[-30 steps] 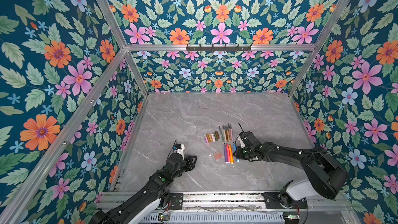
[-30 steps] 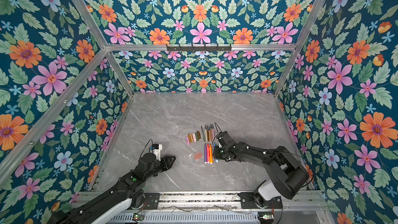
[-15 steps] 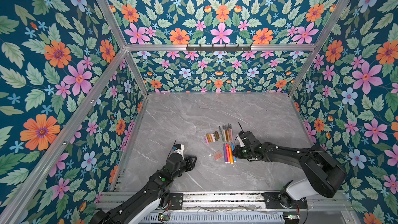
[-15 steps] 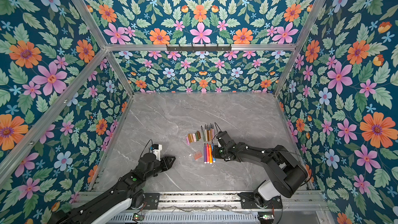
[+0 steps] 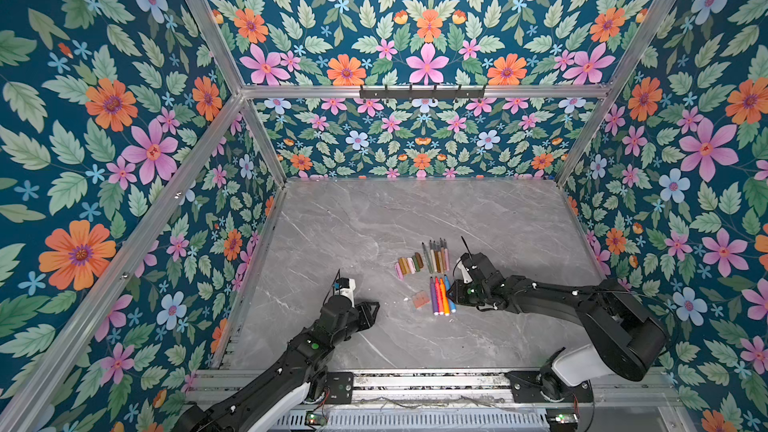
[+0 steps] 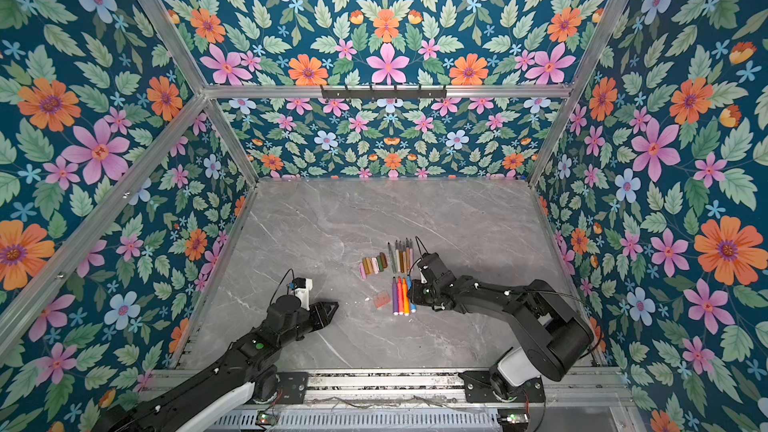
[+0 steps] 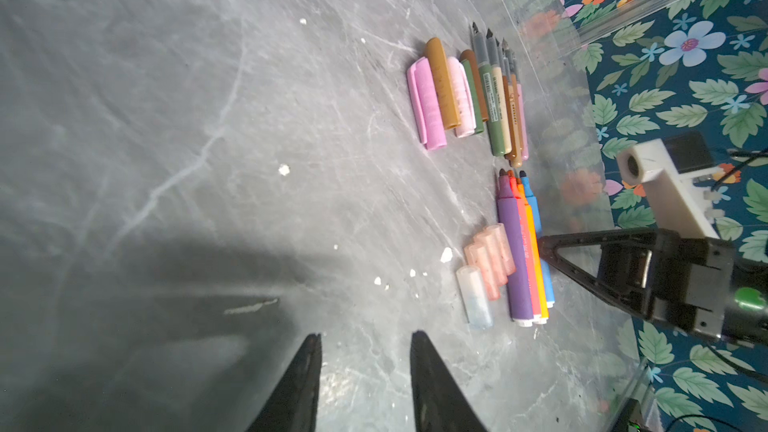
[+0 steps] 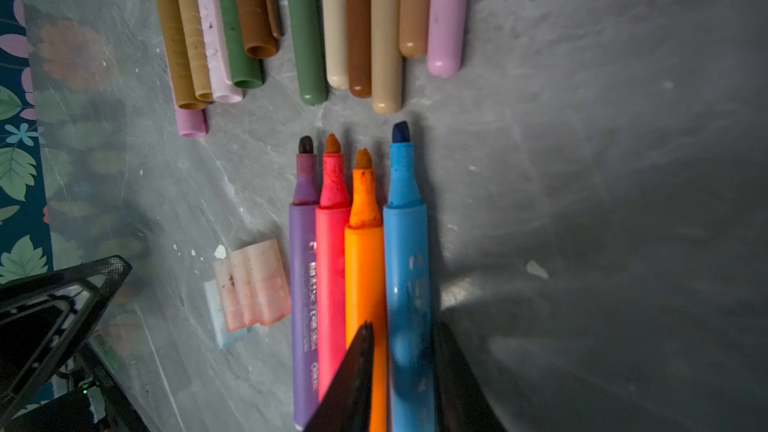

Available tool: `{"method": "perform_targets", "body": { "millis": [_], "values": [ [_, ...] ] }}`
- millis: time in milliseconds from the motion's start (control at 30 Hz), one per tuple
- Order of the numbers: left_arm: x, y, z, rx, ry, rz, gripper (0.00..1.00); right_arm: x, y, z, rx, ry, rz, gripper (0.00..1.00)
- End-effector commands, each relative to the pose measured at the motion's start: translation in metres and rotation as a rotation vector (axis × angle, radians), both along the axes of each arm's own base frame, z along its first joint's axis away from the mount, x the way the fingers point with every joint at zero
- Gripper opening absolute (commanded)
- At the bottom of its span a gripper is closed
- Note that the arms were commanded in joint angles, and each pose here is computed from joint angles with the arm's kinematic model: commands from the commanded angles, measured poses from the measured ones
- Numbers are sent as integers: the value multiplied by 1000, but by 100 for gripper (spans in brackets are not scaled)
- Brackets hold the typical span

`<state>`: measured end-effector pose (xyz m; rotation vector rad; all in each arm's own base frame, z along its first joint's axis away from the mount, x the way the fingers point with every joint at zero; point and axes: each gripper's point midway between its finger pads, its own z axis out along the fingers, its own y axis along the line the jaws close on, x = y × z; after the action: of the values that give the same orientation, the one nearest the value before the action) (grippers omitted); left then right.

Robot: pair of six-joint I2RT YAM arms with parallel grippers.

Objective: Open the pen caps
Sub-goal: 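Lower the blue highlighter beside the orange one while the left arm draws back, then open the right gripper and raise it off the blue highlighter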

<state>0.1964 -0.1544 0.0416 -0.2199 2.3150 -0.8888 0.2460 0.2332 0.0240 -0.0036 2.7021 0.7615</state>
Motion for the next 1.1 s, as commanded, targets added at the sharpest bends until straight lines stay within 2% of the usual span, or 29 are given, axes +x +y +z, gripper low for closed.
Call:
{"method": "perform_targets", "body": {
  "millis": [0, 200, 633, 1067],
  "values": [
    [1, -2, 2, -6, -11, -8, 38, -10, -8, -5, -23, 44, -13, 30],
    [1, -2, 3, -8, -11, -8, 39, -12, -6, 1, 4, 37, -12, 36],
    [1, -1, 2, -9, -8, -6, 38, -20, 5, 1, 86, 64, 12, 38],
    [1, -2, 2, -13, -7, -8, 38, -21, 3, -3, 80, 66, 1, 39]
  ]
}}
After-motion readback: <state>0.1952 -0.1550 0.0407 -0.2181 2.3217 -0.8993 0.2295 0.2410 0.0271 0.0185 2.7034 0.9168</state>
